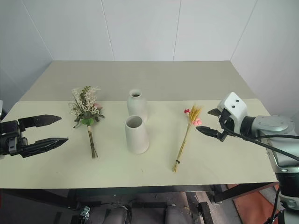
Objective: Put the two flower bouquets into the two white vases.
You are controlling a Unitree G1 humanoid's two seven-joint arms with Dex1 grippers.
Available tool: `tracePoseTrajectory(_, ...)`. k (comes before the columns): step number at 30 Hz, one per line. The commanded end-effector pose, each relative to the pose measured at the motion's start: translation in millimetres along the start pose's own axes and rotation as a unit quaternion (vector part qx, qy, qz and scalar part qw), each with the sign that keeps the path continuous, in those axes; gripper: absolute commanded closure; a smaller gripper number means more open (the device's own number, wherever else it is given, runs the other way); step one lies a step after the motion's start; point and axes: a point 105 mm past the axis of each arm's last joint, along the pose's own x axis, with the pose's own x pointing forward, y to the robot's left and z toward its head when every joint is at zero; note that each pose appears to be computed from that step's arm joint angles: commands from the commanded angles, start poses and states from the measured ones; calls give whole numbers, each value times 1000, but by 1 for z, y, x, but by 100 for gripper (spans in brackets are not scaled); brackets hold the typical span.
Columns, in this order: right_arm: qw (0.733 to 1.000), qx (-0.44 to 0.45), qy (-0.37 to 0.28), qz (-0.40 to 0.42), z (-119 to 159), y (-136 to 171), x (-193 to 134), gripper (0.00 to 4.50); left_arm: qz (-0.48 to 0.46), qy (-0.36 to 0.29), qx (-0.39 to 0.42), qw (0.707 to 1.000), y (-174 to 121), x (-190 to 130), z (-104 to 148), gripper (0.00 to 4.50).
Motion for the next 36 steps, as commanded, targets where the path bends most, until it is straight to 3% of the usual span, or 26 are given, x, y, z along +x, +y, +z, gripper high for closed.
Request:
tracePoseTrajectory(1,999,-29,-11,-16,12,-6,-7,0,0,-10,15,1000,-2,-3,7,3)
tracePoseTrajectory(5,999,-29,-9,-13,12,-5,-6,0,2,-11,15,1000,-3,-3,7,3)
tracePoseTrajectory(8,997,58,45,-21,4,-8,0,0,2,-11,15,1000,-4,-3,7,3)
tracePoseTrajectory(13,965,221,134,-32,0,-8,16,0,0,-15,16,1000,-6,-2,8,3)
tracePoseTrajectory(17,924,322,203,-32,0,-3,40,0,2,-20,16,1000,-9,-1,10,3)
tracePoseTrajectory(25,898,342,278,15,13,20,85,0,7,-22,18,1000,-10,0,12,3)
tracePoseTrajectory(29,877,337,343,-16,-3,26,99,0,7,-26,21,999,-14,1,13,3)
tracePoseTrajectory(32,869,335,364,-21,-7,31,104,57,10,-26,21,999,-16,-1,15,0)
tracePoseTrajectory(36,870,328,367,-13,-4,37,109,189,13,-25,21,999,-17,-1,14,0)
